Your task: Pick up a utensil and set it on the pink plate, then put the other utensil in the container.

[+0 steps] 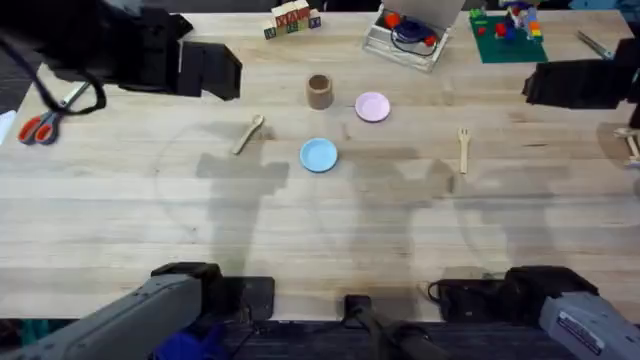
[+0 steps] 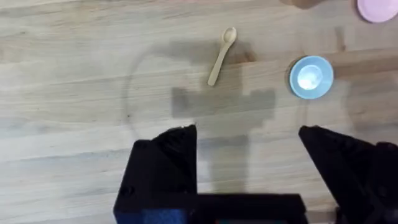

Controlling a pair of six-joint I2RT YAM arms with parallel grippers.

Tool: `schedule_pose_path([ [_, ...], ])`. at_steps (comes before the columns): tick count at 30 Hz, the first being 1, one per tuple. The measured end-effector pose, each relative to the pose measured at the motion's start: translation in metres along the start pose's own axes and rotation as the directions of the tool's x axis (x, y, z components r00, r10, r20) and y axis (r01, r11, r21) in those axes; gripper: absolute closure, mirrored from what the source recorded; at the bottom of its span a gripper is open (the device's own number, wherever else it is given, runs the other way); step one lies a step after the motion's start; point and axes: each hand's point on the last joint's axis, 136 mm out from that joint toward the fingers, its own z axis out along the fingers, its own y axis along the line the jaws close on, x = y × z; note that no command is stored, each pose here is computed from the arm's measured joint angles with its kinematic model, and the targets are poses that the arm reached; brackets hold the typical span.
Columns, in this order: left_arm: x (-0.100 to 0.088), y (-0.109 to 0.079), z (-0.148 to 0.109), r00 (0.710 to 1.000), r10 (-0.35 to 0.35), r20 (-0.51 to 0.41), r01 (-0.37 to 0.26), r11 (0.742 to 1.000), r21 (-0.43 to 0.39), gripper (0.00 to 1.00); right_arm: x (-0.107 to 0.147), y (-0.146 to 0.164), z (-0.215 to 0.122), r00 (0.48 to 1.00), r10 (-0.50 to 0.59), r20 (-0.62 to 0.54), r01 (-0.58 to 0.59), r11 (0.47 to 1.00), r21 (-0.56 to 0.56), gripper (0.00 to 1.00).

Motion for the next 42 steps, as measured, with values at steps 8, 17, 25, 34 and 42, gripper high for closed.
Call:
schedule_pose_path([
  [8,-0.008,0.003,0.039,0.99,0.088,-0.109,-0.087,0.996,0.018,0.006,0.0,0.0,0.0,1.0,0.0,0.0,0.0,1.0,0.0,0.005],
  [17,-0.003,0.006,0.102,0.976,0.149,-0.156,-0.145,0.989,0.037,0.006,0.0,0.0,0.0,1.0,0.0,0.0,0.0,1.0,0.0,0.005],
  [25,0.006,0.007,0.133,0.97,0.194,-0.148,-0.19,0.981,0.044,0.007,0.0,0.0,0.0,1.0,0.0,0.0,0.0,1.0,0.0,0.005],
  [34,0.008,0.008,0.163,0.947,0.246,-0.204,-0.236,0.969,0.073,0.007,0.0,0.0,0.0,1.0,0.0,0.0,0.0,1.0,0.0,0.005],
  [42,0.005,0.01,0.193,0.94,0.257,-0.226,-0.244,0.966,0.082,0.006,0.0,0.0,0.0,1.0,0.0,0.0,0.0,1.0,0.0,0.005],
])
